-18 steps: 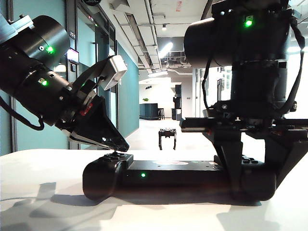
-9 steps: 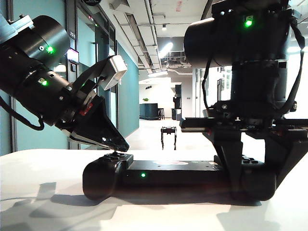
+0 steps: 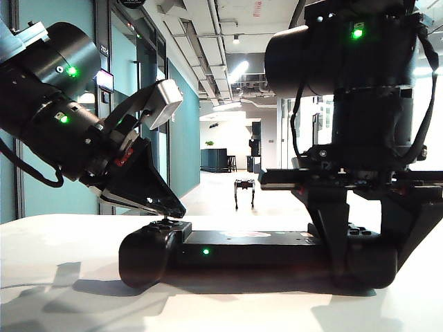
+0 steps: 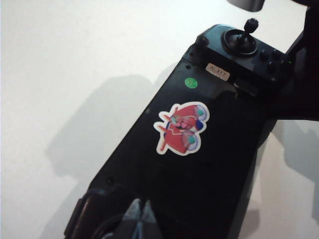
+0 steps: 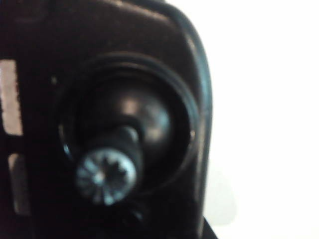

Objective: Push the left joystick on the remote control sitting on the white table forward to make the robot dog walk in a straight line until it approaches the door.

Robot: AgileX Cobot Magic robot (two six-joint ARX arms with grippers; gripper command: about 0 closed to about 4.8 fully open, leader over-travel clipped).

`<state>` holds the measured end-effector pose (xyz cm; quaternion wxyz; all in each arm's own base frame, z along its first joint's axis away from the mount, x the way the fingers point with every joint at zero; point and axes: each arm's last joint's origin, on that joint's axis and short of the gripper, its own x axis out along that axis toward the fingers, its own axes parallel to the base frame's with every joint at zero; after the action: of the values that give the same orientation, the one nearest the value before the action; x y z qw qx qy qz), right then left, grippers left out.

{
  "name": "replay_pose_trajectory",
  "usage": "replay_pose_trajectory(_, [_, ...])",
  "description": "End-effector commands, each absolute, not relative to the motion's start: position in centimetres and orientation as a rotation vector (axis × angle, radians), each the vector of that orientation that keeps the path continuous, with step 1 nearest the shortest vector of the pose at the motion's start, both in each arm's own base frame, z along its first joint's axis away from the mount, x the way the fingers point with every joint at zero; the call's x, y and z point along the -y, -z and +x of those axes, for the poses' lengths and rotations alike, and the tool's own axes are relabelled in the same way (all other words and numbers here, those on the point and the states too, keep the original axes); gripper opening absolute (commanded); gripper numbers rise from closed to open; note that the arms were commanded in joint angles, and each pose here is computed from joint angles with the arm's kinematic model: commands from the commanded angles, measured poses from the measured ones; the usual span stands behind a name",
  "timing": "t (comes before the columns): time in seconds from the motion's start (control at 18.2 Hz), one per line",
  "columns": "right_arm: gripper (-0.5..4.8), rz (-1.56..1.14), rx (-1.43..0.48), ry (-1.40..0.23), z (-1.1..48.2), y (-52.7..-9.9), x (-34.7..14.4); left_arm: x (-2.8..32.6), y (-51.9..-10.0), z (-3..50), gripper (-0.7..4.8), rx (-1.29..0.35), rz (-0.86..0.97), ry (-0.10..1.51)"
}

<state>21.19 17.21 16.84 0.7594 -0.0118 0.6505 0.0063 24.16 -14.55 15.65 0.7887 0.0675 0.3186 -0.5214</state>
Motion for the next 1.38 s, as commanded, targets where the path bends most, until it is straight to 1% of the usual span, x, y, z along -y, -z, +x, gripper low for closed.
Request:
replay_pose_trajectory(0.06, [1.69,-0.036,-1.448,-0.022,20.9,-16.7,-17.1,14.6,-15.8,24.3,-0.05,-0.666,0.148,1.116])
replay_pose_trajectory(0.22, [1.70,-0.034,-1.440,-0.023,21.0,-16.7,-17.2,14.6,-16.2,24.2,-0.05,-0.657,0.131,1.133])
replay_pose_trajectory(0.39, [1.69,-0.037,-1.433,-0.023,21.0,-16.7,-17.2,14.4,-19.2,23.8,-0.05,-0.608,0.063,1.111])
replay_pose_trajectory(0.55, [1.70,-0.042,-1.420,-0.017,21.1,-16.7,-17.2,13.8,-23.3,23.1,-0.05,-0.544,0.001,1.008])
replay_pose_trajectory(0.66, [1.70,-0.048,-1.409,-0.021,21.2,-16.7,-17.2,13.2,-26.1,22.4,-0.05,-0.510,0.015,0.914])
replay_pose_trajectory(0.77, [1.72,-0.043,-1.400,-0.025,21.3,-16.7,-17.3,12.5,-28.6,21.7,-0.05,-0.508,0.041,0.814])
replay_pose_trajectory(0.83, [2.10,-0.044,-1.400,-0.026,21.3,-16.7,-17.3,12.3,-29.5,21.5,-0.05,-0.509,0.047,0.794])
replay_pose_trajectory(0.88, [2.81,-0.063,-1.398,-0.045,21.3,-16.7,-17.3,12.2,-30.4,21.3,-0.05,-0.494,0.046,0.795])
replay_pose_trajectory(0.94, [3.37,-0.079,-1.399,-0.058,21.3,-16.7,-17.3,12.1,-30.9,21.0,-0.05,-0.467,0.046,0.797])
replay_pose_trajectory(1.16, [3.43,-0.093,-1.420,-0.049,21.1,-16.8,-17.1,11.7,-31.8,20.3,-0.05,-0.426,0.051,0.800])
replay_pose_trajectory(1.38, [3.42,-0.144,-1.431,-0.079,21.7,-19.2,-17.6,11.4,-32.1,19.8,-0.05,-0.423,0.051,0.800])
